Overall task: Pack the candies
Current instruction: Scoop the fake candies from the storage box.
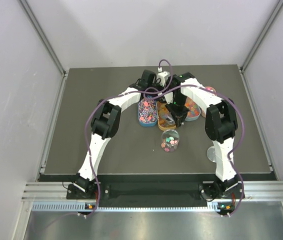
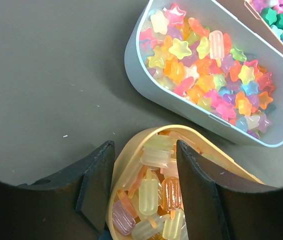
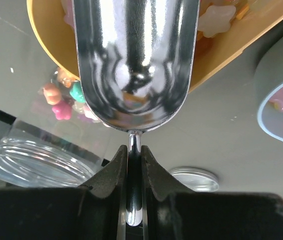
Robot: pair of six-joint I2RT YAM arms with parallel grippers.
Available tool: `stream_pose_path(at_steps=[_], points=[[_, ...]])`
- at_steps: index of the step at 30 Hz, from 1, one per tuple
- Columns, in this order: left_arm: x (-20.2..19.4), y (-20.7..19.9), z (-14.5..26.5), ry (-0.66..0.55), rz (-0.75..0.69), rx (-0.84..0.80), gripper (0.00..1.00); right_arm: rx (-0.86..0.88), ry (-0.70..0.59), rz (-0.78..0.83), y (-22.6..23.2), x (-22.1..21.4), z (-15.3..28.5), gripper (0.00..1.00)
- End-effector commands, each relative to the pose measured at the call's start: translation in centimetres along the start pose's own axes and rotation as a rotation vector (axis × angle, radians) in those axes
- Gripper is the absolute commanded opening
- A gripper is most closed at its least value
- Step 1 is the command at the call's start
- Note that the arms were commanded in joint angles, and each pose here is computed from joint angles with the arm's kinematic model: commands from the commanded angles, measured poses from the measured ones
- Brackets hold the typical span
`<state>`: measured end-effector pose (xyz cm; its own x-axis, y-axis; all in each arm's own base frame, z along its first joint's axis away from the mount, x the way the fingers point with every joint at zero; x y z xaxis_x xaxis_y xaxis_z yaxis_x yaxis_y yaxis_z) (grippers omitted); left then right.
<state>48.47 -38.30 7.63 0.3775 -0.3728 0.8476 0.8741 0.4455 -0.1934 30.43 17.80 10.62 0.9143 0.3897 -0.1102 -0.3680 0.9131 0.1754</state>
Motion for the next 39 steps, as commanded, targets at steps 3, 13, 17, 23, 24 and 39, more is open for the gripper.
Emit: stream_pose_path(at_steps=[3,13,17,23,24,39], points=[[0.4,-4.2,-2.2,-0.003,-0.076,-0.080,0.57,0.086,0.045,-0.074,2.2,-1.1,0.2,0.00],[1.0,-3.6,-3.0,-0.020,-0.089,-0.058,0.56,0.025,0.031,-0.170,-0.8,-0.1,0.1,0.00],[1.1,-3.5,-3.2,-0.026,-0.090,-0.056,0.56,0.013,-0.005,-0.164,-0.8,1.3,0.1,0.00],[1.5,-3.4,-3.3,-0.033,-0.097,-0.045,0.56,0.003,-0.049,-0.160,-0.6,3.0,0.2,0.00],[1.4,-3.5,-3.4,-0.032,-0.097,-0.047,0.55,0.001,-0.060,-0.162,-0.6,3.3,0.3,0.00],[2.3,-3.9,-4.0,-0.058,-0.096,-0.054,0.53,-0.015,-0.161,-0.141,0.0,7.1,0.2,0.00]])
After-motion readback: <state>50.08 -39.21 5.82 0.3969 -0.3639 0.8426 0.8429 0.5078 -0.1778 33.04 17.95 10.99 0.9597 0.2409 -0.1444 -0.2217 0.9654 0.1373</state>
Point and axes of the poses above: each gripper's point midway between its finger pads, its own z axis back along the fingers, its own y axis along the line the jaws close on, x = y × z, the point moved 2 cm from there along z, back along the fingers, and after that the axes turned 13 degrees about -z, right-handed, at the moved point
